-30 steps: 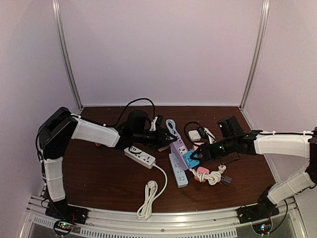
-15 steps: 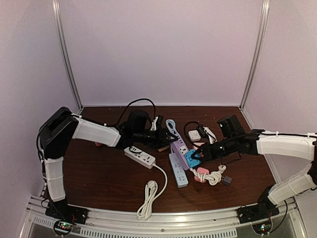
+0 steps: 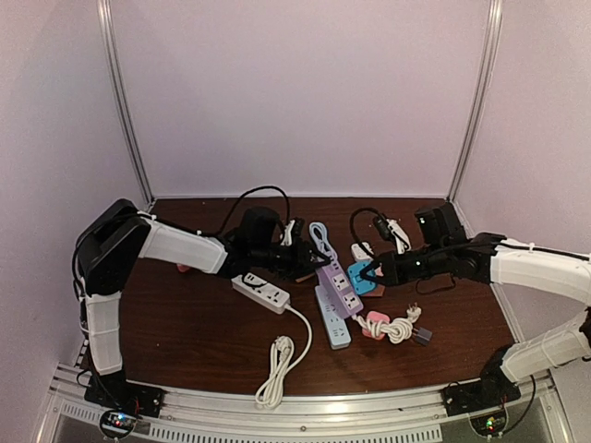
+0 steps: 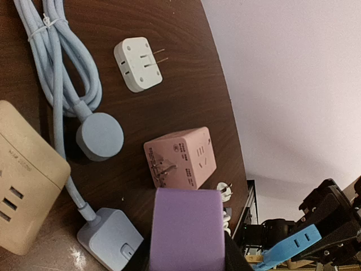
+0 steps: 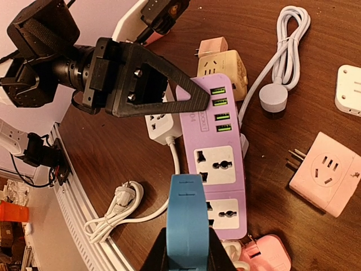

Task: Pull the plug off the socket

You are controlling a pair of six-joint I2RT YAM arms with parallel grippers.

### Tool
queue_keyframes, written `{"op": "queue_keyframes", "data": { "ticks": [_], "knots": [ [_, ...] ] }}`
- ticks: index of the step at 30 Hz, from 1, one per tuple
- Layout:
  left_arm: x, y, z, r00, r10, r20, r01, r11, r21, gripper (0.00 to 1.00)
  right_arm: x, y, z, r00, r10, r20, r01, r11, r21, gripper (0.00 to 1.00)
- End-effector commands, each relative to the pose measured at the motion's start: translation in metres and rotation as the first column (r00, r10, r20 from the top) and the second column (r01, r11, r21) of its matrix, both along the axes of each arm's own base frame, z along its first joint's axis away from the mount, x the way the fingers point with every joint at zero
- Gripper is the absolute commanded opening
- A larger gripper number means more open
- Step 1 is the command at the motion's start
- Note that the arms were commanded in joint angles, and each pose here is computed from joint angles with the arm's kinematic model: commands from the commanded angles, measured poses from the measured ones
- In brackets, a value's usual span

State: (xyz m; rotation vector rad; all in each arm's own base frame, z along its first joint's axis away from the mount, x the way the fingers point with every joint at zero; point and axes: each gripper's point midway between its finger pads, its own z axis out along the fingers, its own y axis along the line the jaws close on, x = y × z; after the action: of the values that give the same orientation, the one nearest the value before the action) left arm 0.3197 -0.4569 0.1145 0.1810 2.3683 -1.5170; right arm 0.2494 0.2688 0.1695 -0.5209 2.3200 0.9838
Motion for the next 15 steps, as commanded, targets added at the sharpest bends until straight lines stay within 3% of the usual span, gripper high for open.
{"op": "queue_keyframes", "data": {
  "ticks": [1,9,15],
  "knots": [
    [0.003,-0.008,0.015,0.998,-0.017,0.056,0.019,0.999,-0.036,0.0,0.022,-0.016,0.018,0.992,-0.116,0.051,0.117,0.993,-0.021,0.01],
    [-0.002,-0.015,0.012,0.998,-0.034,0.05,0.035,0.999,-0.013,0.0,0.075,-0.086,-0.004,0.89,-0.455,0.002,0.452,0.883,-0.127,0.02],
    [-0.004,-0.02,-0.004,0.999,-0.021,0.027,0.018,0.996,0.083,0.0,0.095,-0.102,-0.004,0.847,-0.531,0.015,0.528,0.839,-0.127,0.02]
  ]
}}
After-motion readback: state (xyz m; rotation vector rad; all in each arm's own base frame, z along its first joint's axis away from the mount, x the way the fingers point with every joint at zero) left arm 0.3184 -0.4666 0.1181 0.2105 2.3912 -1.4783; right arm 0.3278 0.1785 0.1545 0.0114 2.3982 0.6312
